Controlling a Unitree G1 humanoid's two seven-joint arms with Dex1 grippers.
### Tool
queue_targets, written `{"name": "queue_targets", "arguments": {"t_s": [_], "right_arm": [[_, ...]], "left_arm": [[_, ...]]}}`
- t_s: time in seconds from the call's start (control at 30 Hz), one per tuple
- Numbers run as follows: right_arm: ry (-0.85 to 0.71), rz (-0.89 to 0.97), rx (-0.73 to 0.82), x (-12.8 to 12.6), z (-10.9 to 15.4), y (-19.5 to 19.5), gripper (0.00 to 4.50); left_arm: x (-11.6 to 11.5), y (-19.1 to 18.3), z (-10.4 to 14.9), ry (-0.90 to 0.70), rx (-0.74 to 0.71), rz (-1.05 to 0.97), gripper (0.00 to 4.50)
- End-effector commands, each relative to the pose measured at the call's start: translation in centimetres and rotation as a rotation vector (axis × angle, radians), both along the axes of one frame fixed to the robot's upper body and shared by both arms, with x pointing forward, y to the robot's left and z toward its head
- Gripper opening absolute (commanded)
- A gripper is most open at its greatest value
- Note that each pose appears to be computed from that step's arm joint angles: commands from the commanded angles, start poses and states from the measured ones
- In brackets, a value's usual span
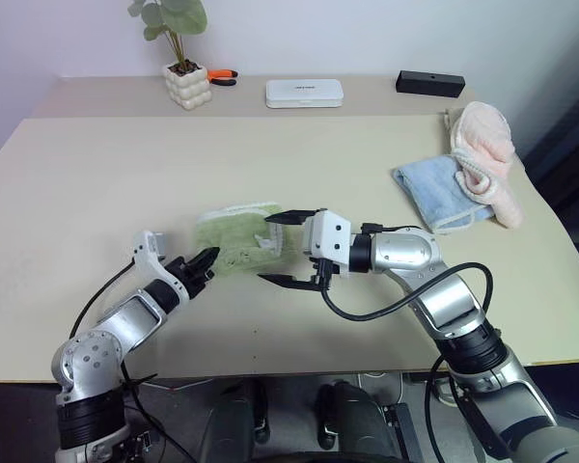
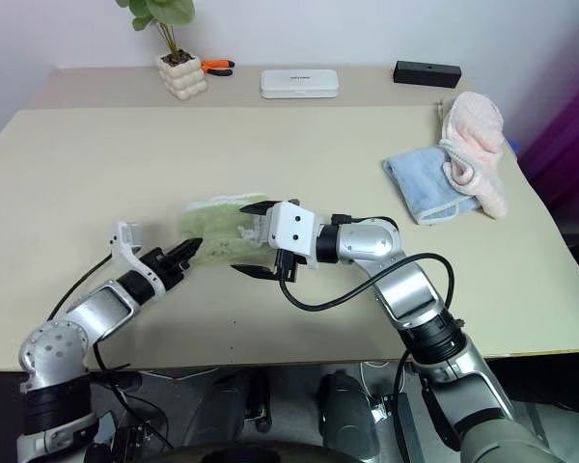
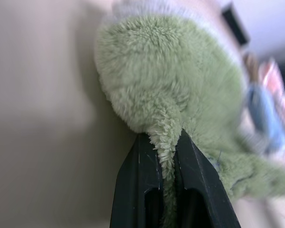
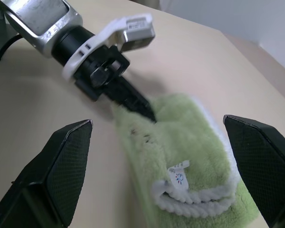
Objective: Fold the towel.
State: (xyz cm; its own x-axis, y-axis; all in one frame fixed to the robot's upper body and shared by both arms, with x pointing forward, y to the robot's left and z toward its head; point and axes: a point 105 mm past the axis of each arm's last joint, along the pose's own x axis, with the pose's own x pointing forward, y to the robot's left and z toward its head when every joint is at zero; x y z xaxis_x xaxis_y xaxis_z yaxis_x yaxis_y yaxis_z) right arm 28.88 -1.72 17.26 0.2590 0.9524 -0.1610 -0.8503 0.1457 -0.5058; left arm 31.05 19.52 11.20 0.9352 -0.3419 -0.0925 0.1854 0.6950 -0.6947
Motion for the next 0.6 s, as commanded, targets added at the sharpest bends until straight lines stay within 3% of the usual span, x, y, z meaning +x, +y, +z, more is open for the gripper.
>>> {"name": "queue_targets", "arguments": {"t_s": [0.03,0.1,0.2,0.27,0.5,0.6], "right_arm": [[-0.056,0.026,0.023,-0.6,1.2,0.2,4.5],[-0.057,0.024,0.02,-0.6,1.2,0.2,4.5],[-0.053,0.03,0.015,-0.6,1.0,0.1,4.5],[-0.05,0.035,0.013,-0.6,0.9,0.1,4.5],[-0.05,0.042,0.0,-0.5,0.6,0.0,4.5],[-0.049,0.042,-0.006,-0.4,0.4,-0.2,4.5]], "left_arm": [[0.8,7.3,5.3,-0.2,0.032,0.348,0.01],[0.6,10.6,6.5,-0.226,0.02,0.512,0.01],[-2.7,19.4,8.2,-0.275,-0.001,0.924,0.01],[-4.8,22.5,6.8,-0.23,-0.021,1.071,0.01],[-7.5,23.1,1.2,-0.077,-0.132,1.163,0.01],[-8.4,22.9,1.0,-0.088,-0.173,1.174,1.1]]}}
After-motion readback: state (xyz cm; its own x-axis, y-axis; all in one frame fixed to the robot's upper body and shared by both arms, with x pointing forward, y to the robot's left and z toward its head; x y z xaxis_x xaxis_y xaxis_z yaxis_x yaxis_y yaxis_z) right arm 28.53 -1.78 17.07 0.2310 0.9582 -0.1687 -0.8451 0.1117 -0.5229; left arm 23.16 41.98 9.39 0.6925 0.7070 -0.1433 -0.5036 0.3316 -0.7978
